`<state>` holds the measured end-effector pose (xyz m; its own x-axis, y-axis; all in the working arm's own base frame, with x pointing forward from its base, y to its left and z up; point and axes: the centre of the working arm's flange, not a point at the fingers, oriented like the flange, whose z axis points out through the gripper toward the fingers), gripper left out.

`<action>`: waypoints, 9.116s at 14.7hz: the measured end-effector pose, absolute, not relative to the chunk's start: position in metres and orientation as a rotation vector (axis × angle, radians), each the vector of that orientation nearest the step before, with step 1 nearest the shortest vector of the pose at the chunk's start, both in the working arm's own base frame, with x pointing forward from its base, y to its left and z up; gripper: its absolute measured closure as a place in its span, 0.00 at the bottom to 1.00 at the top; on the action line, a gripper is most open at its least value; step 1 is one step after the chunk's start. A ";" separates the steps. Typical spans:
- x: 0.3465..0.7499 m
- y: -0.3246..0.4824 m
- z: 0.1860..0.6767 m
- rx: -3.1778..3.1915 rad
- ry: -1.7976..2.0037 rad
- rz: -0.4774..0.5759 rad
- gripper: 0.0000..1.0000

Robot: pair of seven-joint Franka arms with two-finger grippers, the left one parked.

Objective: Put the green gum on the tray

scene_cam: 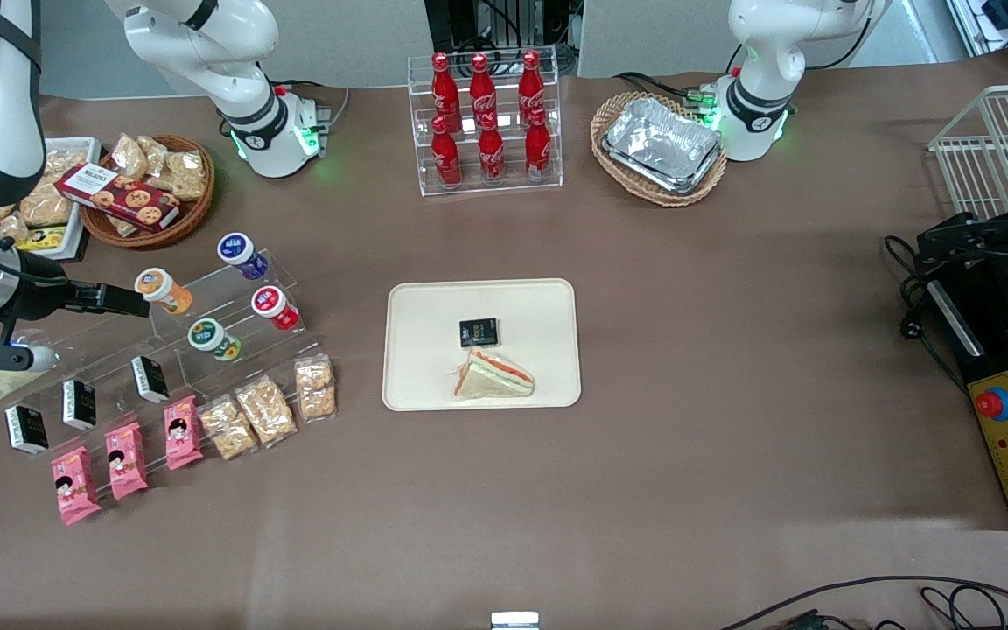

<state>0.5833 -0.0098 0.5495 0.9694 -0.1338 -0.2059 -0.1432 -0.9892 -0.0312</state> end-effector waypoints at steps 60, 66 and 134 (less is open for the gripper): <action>0.513 -0.015 0.310 -3.099 0.163 0.087 0.27; 0.514 -0.015 0.314 -3.099 0.162 0.072 0.41; 0.522 0.249 0.338 -3.057 0.310 0.066 0.01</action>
<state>0.5222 0.2494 0.3379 0.9788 -0.1989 -0.0494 -0.2018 -0.9774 -0.0630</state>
